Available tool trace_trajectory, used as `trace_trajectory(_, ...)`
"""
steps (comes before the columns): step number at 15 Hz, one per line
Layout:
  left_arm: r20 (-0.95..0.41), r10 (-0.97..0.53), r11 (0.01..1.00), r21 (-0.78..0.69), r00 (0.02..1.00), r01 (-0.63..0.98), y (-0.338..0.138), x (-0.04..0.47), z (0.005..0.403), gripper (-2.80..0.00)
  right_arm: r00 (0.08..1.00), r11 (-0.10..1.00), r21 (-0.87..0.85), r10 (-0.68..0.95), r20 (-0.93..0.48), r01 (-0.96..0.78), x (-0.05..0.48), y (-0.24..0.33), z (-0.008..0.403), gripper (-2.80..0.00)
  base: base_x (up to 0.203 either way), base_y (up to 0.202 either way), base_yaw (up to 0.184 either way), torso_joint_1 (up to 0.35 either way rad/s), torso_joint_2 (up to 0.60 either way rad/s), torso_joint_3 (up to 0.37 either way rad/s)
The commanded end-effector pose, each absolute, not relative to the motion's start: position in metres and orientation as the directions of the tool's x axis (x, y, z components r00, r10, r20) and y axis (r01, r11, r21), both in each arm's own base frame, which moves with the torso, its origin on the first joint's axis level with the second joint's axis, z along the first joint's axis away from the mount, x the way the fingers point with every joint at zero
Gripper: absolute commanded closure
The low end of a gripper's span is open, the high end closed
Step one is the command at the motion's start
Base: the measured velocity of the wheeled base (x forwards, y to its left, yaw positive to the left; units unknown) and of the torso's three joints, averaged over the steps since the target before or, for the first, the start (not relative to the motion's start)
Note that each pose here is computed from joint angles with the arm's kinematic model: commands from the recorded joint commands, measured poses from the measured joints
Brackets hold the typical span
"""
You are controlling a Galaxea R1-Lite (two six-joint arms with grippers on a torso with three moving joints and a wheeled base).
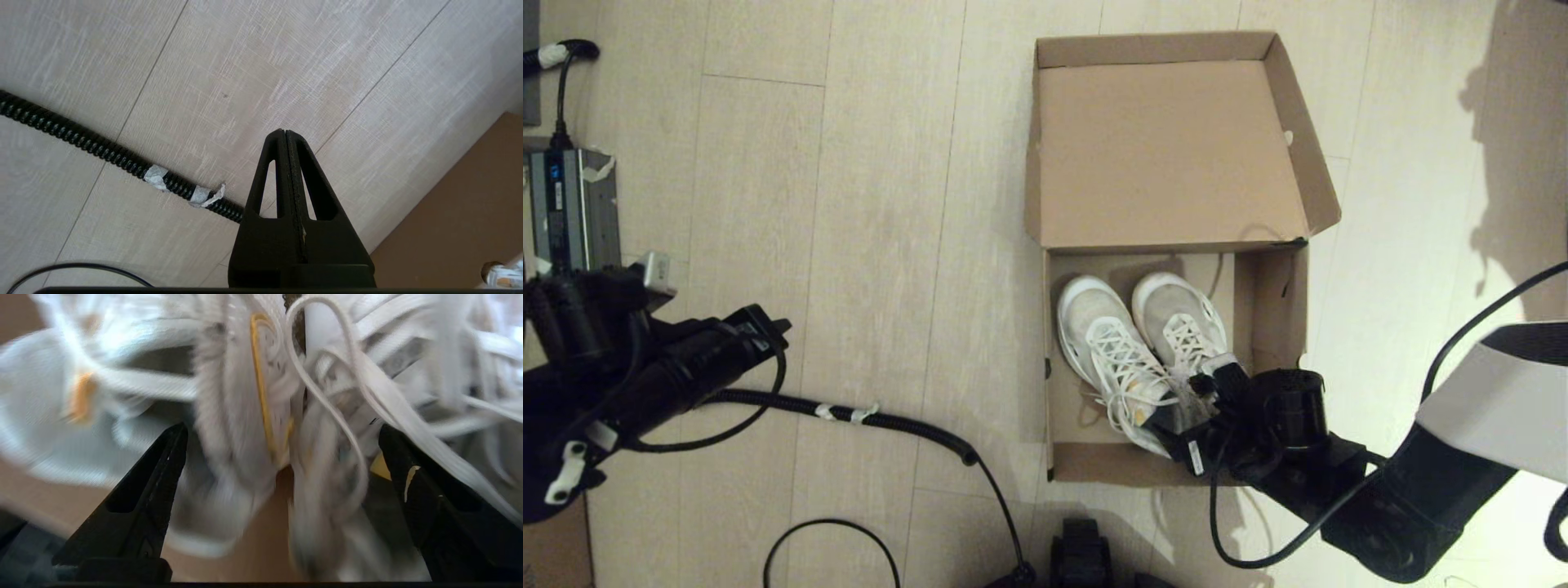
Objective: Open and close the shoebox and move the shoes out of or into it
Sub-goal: Put the shoes out of the shoe box
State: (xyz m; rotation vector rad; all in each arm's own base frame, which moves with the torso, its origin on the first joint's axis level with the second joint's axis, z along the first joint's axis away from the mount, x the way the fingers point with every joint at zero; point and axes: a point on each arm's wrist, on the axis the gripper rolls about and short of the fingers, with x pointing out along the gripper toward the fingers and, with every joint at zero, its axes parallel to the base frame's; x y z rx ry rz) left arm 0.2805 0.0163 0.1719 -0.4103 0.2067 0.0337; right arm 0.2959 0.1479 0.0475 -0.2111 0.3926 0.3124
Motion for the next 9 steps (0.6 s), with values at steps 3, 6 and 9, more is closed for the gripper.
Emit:
trace_trajectory(3,-0.171,0.029,0.914,-0.395,0.985,-0.096,0.027,0.271,0.181,0.0,0.896,0.94,-0.156,0.224,-0.384,-0.302,0.312,0.157,0.028,-2.8,0.0,0.0,0.0,0.0,0.0,0.0)
trace_trajectory(6,-0.134,0.053,0.914,-0.392,0.99,-0.102,0.033,0.26,0.194,0.0,0.904,0.94,-0.156,0.232,-0.36,-0.304,0.312,0.163,0.029,0.0,0.0,0.0,0.0,0.0,0.0,0.0)
trace_trajectory(9,-0.138,0.055,0.914,-0.391,0.989,-0.106,0.032,0.247,0.209,0.0,0.91,0.938,-0.155,0.246,-0.333,-0.31,0.298,0.166,0.051,0.0,0.0,0.0,0.0,0.0,0.0,0.0)
